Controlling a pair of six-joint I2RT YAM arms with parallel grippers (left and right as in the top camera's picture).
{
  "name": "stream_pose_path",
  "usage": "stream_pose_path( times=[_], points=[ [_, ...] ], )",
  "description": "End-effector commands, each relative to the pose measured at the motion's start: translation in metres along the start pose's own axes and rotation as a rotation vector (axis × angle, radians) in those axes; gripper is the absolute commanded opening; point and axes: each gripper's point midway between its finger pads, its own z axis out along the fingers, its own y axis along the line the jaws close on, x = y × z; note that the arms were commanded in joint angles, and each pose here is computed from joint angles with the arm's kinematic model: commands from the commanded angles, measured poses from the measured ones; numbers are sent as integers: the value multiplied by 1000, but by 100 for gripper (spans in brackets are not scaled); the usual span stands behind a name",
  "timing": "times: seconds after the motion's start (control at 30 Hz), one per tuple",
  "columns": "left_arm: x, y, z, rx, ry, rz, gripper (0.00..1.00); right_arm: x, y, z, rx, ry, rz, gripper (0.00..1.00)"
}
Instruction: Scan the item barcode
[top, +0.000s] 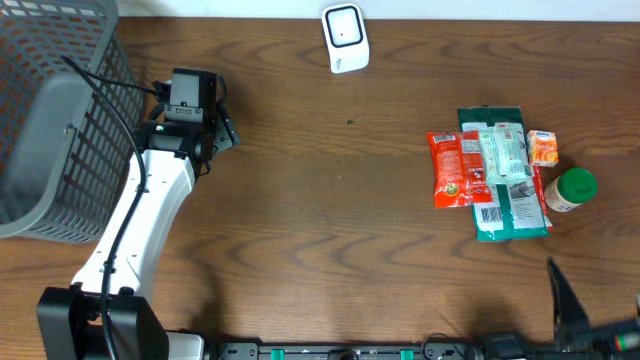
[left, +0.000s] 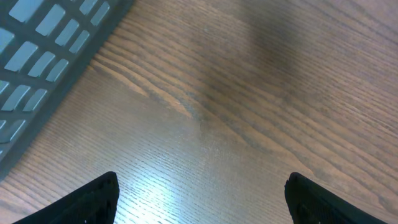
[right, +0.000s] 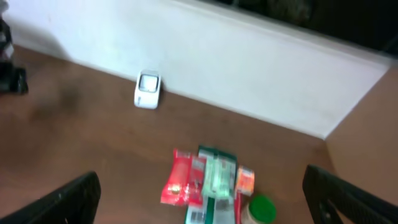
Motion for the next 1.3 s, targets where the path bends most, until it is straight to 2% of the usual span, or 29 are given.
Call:
stream_pose_path(
  times=[0.0, 0.33, 0.7, 0.83, 0.87, 1.03, 1.27],
  points=[
    [-5, 1, -2, -8, -14, -9, 86, 16, 3, 1, 9, -34, -16, 99],
    [-5, 1, -2, -8, -14, -10, 86, 45, 17, 47, 16, -279, -26, 99],
    [-5, 1, -2, -8, -14, -10, 86, 74, 24, 106, 86, -678, -26, 99],
    [-5, 1, -2, -8, -14, -10, 86, 101, 26, 133, 87, -674, 14, 99],
    [-5, 1, -2, -8, -14, -10, 86, 121, 29, 149, 78, -633, 49, 99],
    [-5, 1, -2, -8, -14, -9, 86, 171, 28, 181, 81, -522, 157, 99],
    [-5, 1, -2, -8, -14, -10, 86, 216, 36, 203, 60, -341, 188, 99]
  ],
)
